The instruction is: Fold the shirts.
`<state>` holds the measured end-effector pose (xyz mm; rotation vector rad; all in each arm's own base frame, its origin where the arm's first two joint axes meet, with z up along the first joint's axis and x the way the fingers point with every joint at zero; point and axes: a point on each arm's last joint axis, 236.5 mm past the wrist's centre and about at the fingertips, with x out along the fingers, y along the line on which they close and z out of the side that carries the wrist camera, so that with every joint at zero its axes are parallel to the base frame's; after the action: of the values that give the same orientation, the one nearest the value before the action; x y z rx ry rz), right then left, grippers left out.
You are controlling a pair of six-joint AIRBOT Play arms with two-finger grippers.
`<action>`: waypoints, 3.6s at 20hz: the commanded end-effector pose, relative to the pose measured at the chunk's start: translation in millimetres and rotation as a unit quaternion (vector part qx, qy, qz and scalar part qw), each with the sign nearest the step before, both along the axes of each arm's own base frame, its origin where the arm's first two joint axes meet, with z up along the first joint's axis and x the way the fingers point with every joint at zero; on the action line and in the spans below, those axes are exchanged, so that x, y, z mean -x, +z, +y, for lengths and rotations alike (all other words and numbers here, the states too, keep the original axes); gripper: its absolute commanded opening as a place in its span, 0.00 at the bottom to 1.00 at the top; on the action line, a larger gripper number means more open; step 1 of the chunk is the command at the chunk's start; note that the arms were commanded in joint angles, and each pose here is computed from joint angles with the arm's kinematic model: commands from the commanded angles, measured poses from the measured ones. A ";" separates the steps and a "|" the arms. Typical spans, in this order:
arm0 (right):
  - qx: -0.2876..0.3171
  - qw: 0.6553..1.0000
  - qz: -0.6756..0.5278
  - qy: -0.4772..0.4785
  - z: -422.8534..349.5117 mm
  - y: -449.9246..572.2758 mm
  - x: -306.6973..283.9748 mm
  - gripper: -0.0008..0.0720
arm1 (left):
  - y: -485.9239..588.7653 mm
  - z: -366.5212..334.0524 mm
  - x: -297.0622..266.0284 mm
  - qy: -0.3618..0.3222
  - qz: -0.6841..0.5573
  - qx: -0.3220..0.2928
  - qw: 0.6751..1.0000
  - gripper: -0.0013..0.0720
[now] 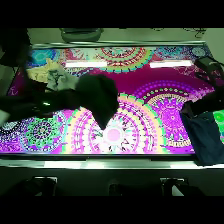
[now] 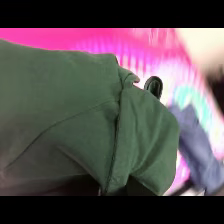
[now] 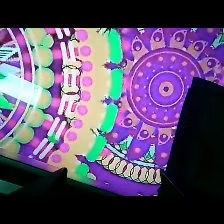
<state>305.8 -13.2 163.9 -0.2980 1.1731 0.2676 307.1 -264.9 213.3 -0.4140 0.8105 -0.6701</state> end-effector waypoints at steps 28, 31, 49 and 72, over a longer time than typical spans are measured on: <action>-0.267 0.938 0.206 0.082 118.1 -169.5 53.4 0.85 | -291.5 13.9 4.7 0.082 0.338 -0.004 0.938 1.00; -0.264 0.941 0.195 0.077 117.0 -170.9 47.5 0.85 | -299.9 8.4 -8.4 0.115 0.345 0.023 0.931 0.98; -0.320 0.922 0.177 0.126 209.9 -261.0 11.6 0.38 | -310.0 -4.7 -2.6 0.099 0.348 0.016 0.932 0.07; 0.050 0.919 -0.378 0.097 32.6 206.3 53.8 0.06 | 196.1 207.1 41.5 0.248 -0.313 -0.064 0.915 0.06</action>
<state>277.9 31.4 406.7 -0.5372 0.2043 0.2409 280.0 -77.8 437.5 -0.3216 0.0095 -0.3384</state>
